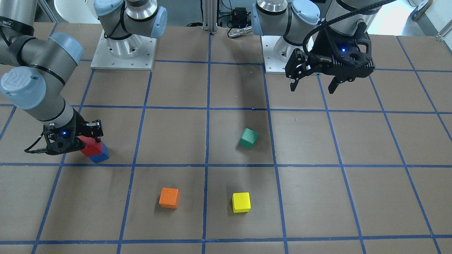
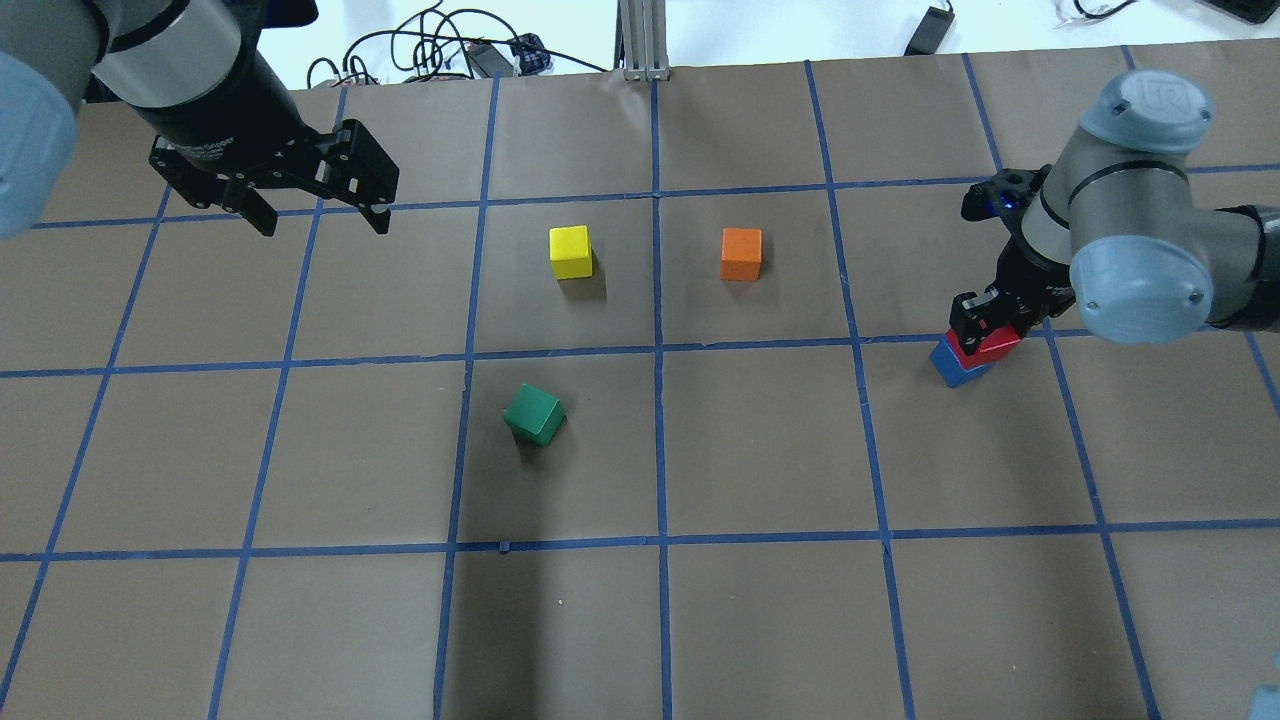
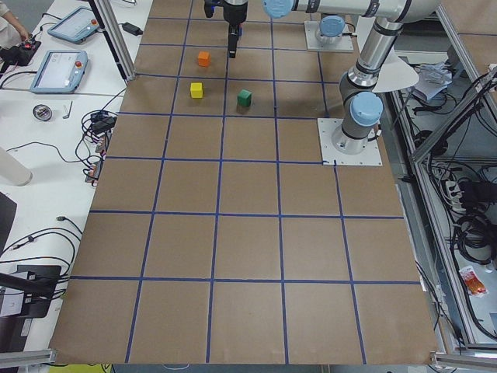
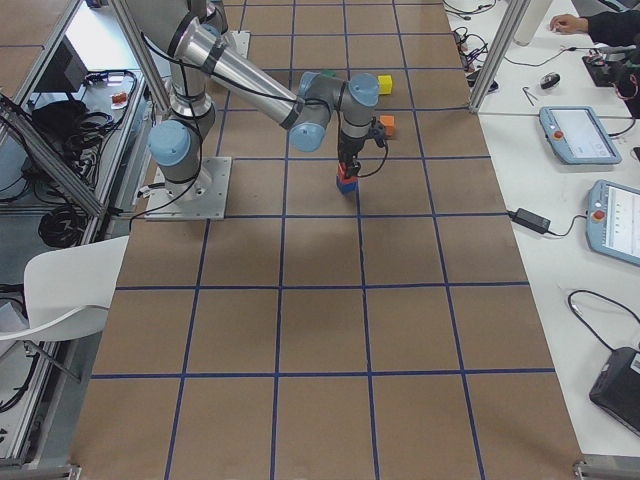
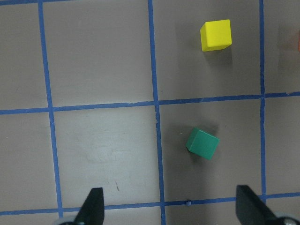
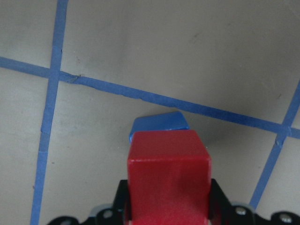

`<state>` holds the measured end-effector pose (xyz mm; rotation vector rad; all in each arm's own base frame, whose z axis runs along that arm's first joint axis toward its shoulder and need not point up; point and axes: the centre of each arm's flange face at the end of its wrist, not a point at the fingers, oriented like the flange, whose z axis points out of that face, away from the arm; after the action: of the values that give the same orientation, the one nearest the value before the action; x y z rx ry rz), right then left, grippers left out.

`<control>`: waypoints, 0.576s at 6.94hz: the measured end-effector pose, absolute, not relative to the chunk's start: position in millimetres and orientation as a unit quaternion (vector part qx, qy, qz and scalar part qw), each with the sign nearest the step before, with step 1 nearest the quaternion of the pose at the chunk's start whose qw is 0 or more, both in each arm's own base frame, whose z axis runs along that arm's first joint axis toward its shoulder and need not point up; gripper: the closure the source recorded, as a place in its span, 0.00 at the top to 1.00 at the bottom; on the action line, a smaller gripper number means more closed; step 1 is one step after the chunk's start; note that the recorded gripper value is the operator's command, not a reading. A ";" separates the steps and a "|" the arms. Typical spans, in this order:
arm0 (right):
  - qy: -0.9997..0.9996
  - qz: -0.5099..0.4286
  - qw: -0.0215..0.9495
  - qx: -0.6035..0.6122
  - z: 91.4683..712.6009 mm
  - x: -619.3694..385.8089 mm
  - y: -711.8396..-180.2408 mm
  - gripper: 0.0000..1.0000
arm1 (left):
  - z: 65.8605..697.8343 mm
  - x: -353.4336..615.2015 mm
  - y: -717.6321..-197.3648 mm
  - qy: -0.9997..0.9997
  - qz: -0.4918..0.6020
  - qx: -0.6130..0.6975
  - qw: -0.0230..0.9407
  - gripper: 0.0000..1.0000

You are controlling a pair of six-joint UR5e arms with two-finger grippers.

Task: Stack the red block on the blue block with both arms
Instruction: 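Lower the red cube onto the blue cube with the right gripper, then open the right gripper and raise it off the stack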

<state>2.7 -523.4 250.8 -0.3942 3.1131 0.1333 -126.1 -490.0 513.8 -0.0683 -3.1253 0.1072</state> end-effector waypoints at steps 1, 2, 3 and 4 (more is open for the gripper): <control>0.991 0.042 -0.001 -0.127 250.5 2.6 -523.2 1.00 | 513.8 -126.0 -490.1 -0.999 0.035 -0.022 0.007 1.00; 0.991 0.042 -0.003 -0.127 250.9 2.1 -523.7 1.00 | 513.9 -125.9 -490.2 -0.999 0.035 -0.022 0.007 1.00; 0.991 0.039 -0.006 -0.125 254.5 1.3 -525.2 1.00 | 514.1 -126.0 -490.3 -0.999 0.036 -0.022 0.007 1.00; 0.992 0.036 -0.009 -0.124 260.0 0.7 -526.6 1.00 | 514.1 -126.0 -490.4 -0.999 0.036 -0.022 0.007 1.00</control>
<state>0.7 -526.6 260.0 -0.3913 3.1328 0.1123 -126.0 -490.4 514.1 -0.0690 -3.1239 0.1117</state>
